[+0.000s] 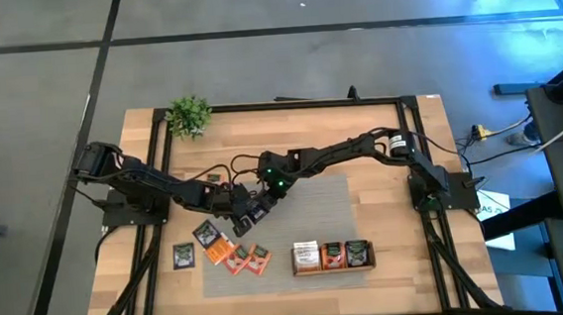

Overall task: Pick & Place Tea
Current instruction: Put the right black tea bag into the right compartment of the wooden organizer

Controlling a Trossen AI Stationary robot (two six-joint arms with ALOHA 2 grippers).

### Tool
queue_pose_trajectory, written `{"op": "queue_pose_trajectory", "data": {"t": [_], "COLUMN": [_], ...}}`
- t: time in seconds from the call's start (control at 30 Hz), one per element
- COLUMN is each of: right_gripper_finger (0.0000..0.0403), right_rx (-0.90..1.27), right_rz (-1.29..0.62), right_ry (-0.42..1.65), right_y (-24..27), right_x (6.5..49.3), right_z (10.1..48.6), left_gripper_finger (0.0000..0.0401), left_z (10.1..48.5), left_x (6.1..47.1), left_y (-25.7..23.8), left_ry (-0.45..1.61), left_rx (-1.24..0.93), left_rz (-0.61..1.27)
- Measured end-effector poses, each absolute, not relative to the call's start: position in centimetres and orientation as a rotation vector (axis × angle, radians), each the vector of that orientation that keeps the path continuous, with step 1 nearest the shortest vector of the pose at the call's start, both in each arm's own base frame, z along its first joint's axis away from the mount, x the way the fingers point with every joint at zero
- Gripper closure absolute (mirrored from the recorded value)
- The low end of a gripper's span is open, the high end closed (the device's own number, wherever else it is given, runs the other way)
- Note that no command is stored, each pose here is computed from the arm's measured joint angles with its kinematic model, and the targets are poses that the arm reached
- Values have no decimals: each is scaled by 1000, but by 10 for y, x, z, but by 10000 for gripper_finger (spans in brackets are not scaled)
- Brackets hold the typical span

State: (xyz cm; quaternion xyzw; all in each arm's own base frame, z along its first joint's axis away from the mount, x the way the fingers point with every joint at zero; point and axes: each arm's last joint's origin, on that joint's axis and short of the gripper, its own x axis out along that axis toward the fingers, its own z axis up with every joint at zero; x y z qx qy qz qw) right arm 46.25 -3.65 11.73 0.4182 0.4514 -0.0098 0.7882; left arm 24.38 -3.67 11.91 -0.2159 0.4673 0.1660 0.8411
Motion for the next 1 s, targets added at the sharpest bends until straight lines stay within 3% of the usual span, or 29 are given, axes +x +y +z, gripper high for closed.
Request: {"op": "queue_pose_trajectory", "data": {"t": [0.83,1.0], "right_gripper_finger": [283,299], "right_rx": [954,954], "right_rz": [46,45], "right_ry": [959,961], "right_y": [-30,-30], "right_x": [466,466], "right_z": [121,120], "left_gripper_finger": [398,399], "left_z": [119,119], "left_x": [244,244], "left_y": [-36,-36], "left_ry": [976,974], "left_rx": [-456,-455], "left_rz": [370,373]}}
